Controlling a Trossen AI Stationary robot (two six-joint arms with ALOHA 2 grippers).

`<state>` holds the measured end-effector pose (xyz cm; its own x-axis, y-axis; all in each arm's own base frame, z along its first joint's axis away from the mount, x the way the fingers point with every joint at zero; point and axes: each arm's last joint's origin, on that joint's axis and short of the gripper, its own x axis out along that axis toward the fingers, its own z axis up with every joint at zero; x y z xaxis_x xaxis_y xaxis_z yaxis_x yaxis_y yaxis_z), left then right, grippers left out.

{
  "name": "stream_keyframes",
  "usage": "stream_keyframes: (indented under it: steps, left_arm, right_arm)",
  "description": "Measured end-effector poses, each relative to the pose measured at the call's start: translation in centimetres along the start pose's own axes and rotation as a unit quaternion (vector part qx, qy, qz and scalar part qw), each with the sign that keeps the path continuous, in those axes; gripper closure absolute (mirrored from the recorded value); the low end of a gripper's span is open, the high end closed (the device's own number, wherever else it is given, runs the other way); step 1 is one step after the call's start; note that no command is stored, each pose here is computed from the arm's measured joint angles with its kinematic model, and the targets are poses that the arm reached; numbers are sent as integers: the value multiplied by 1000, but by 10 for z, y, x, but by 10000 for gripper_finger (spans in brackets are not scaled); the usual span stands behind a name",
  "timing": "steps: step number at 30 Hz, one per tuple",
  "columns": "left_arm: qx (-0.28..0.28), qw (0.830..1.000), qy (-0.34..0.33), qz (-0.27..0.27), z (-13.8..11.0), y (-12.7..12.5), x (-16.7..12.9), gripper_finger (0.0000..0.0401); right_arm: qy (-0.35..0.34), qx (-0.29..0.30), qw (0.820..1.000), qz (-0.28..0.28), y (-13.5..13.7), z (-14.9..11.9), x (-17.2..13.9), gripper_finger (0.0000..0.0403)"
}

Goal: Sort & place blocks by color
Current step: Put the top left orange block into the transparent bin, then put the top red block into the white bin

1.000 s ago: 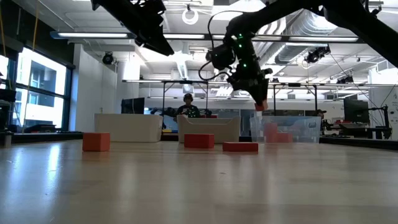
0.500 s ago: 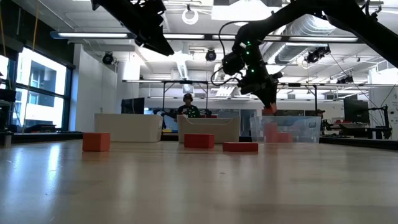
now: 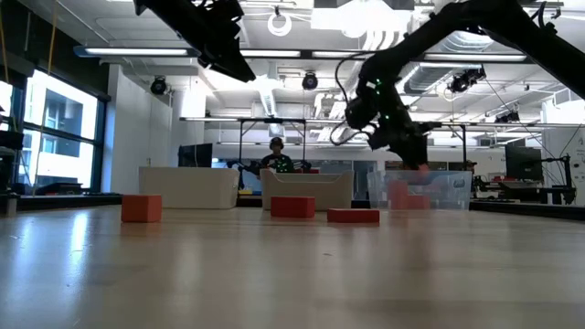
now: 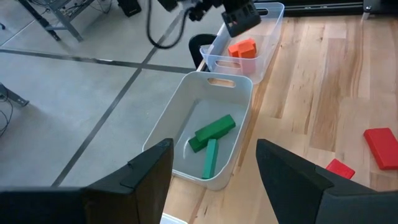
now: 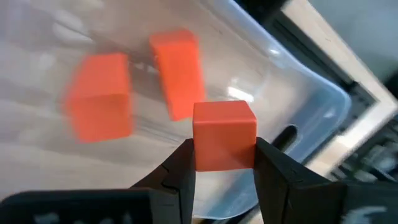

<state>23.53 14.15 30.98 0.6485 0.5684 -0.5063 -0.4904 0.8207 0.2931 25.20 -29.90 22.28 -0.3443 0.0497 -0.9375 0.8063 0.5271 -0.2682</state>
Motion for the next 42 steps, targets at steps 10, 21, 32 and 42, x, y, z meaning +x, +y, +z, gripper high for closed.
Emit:
stream_keyframes:
  steps: [10,21,32,42]
  left_arm:
    - [-6,1000,-15,4,3,1,0,181]
    - [-8,1000,-15,3,3,1,0,181]
    - [-8,1000,-14,3,3,1,0,181]
    - [-39,999,-1,0,0,0,0,181]
  right_arm:
    - [-3,-14,1000,-20,7,4,31,301]
    - [-15,-19,999,-34,3,8,37,283]
    - [-16,-48,998,-38,3,8,37,225]
    - [-26,-52,997,-46,4,7,18,223]
